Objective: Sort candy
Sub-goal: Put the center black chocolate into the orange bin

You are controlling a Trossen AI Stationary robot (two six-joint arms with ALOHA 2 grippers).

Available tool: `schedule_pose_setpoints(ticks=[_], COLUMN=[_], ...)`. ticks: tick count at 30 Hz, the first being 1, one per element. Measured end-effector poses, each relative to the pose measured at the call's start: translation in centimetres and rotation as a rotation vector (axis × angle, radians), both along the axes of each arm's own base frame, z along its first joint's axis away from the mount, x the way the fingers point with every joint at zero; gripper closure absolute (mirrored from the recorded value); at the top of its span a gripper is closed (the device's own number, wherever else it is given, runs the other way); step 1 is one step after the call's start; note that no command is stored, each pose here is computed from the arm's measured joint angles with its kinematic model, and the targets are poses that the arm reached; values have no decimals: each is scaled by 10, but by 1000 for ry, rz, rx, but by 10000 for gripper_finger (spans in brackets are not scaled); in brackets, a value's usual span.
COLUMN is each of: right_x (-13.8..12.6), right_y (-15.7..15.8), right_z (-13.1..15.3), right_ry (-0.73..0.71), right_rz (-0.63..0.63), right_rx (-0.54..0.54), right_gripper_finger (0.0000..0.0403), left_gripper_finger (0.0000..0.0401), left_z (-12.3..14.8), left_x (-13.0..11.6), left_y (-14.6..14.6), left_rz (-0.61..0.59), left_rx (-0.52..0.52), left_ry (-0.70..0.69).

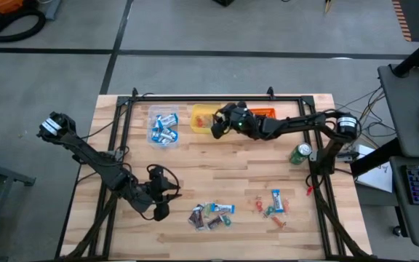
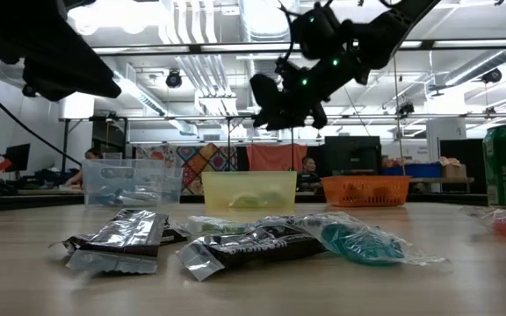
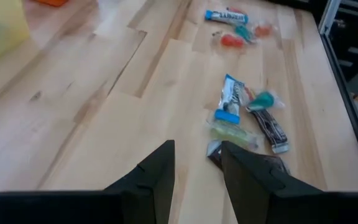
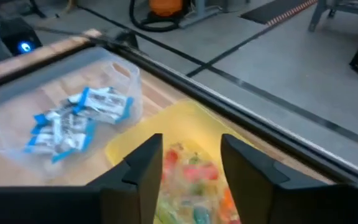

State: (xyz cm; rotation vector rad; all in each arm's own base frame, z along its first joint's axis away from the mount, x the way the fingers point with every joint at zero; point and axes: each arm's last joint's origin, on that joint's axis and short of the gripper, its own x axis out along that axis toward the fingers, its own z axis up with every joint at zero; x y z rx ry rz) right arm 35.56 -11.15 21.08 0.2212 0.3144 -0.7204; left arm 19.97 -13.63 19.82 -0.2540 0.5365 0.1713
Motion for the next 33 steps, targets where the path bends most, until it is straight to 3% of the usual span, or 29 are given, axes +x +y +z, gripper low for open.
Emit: schedule_pose_setpoints(ticks=[4,9,15,23,33], right_x=[-4,-8,-18,-27,-39], right_y=[9,38,95,169,216], right_z=[17,36,42,39,35], right_ry=[-40,-67,60,119,103], right_rz=[90,322,483,532,537], right_rx=[21,78,99,60,56], right_gripper_finger=[228,219,224,223,223], left_gripper_finger=[287,282,239,181,183], left_z=[2,3,-9,-49,-85], left_x=[1,3,12,28,42], left_y=[-1,-2,-16,-37,-50], left_rz=[3,2,-45,-144,-188], left_rx=[-19,-33,-23,112,68], left_ry=[-20,-37,-64,-46,-67])
